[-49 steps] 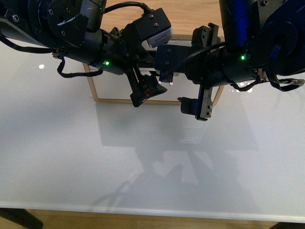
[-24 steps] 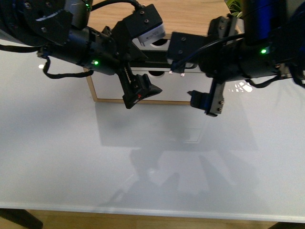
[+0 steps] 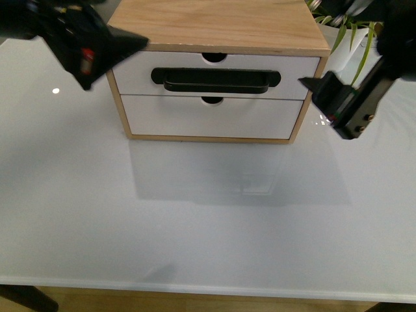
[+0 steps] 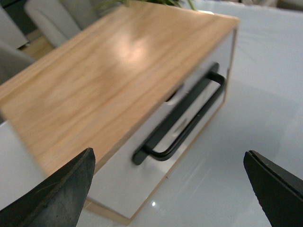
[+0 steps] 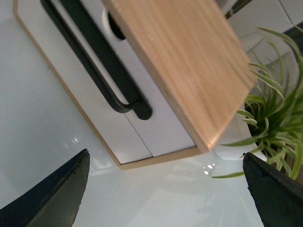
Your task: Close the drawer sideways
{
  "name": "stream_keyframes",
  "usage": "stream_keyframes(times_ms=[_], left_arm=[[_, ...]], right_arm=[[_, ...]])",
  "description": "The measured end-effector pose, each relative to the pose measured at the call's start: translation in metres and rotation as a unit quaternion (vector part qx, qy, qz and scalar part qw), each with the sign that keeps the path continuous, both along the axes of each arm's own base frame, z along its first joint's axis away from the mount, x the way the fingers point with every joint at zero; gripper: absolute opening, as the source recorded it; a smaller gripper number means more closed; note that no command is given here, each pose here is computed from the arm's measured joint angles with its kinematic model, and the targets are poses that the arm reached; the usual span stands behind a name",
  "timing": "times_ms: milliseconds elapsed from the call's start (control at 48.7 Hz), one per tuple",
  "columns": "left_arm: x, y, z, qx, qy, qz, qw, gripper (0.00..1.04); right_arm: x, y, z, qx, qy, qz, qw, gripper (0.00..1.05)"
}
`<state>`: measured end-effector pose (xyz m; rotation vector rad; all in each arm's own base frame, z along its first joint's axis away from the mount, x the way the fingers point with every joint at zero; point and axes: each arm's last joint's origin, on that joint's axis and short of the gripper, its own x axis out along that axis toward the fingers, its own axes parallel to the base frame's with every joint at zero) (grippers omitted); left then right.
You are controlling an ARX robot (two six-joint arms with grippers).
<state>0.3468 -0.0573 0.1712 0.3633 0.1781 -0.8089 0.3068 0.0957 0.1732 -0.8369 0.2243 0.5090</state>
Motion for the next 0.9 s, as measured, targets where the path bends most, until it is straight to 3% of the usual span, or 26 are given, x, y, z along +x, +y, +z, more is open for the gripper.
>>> stream_keyframes(times_ms=[164,226,267,370,452,636,718,739,903], left_arm=[[-0.05,0.052,0.033,-0.129,0.017,0.117,0.985,0.96],[-0.052,0.054,0.037,-0.15,0.018,0.139,0.979,0.95],[-0.054,0.052,0.036,-0.153,-0.006,0.178,0.972,0.9],[-0.07,0.053,0.026,-0.162,-0.068,0.325,0.929,0.75],[-0.085,0.058,0.022,-0.165,-0.082,0.385,0.904,0.62],[-0.126,0.057,0.011,-0.17,-0.083,0.392,0.9,0.19],[-0.138,0.057,0.009,-0.172,-0.084,0.392,0.9,0.06],[-0.142,0.057,0.008,-0.174,-0.083,0.392,0.9,0.02],[-0.167,0.057,0.002,-0.172,-0.081,0.392,0.9,0.02]], right_arm=[[-0.065,-0.023,0.025,0.119,-0.032,-0.106,0.987,0.96],[-0.083,-0.028,0.03,0.178,-0.069,-0.169,0.967,0.9],[-0.087,-0.031,0.031,0.227,-0.094,-0.196,0.949,0.85],[-0.1,-0.042,0.029,0.327,-0.121,-0.226,0.91,0.69],[-0.109,-0.051,0.022,0.359,-0.113,-0.24,0.895,0.57],[-0.135,-0.07,0.01,0.391,-0.102,-0.241,0.882,0.15],[-0.142,-0.075,0.007,0.391,-0.103,-0.242,0.882,0.01],[-0.144,-0.076,0.006,0.393,-0.102,-0.243,0.881,0.02],[-0.159,-0.085,0.001,0.394,-0.102,-0.243,0.881,0.02]])
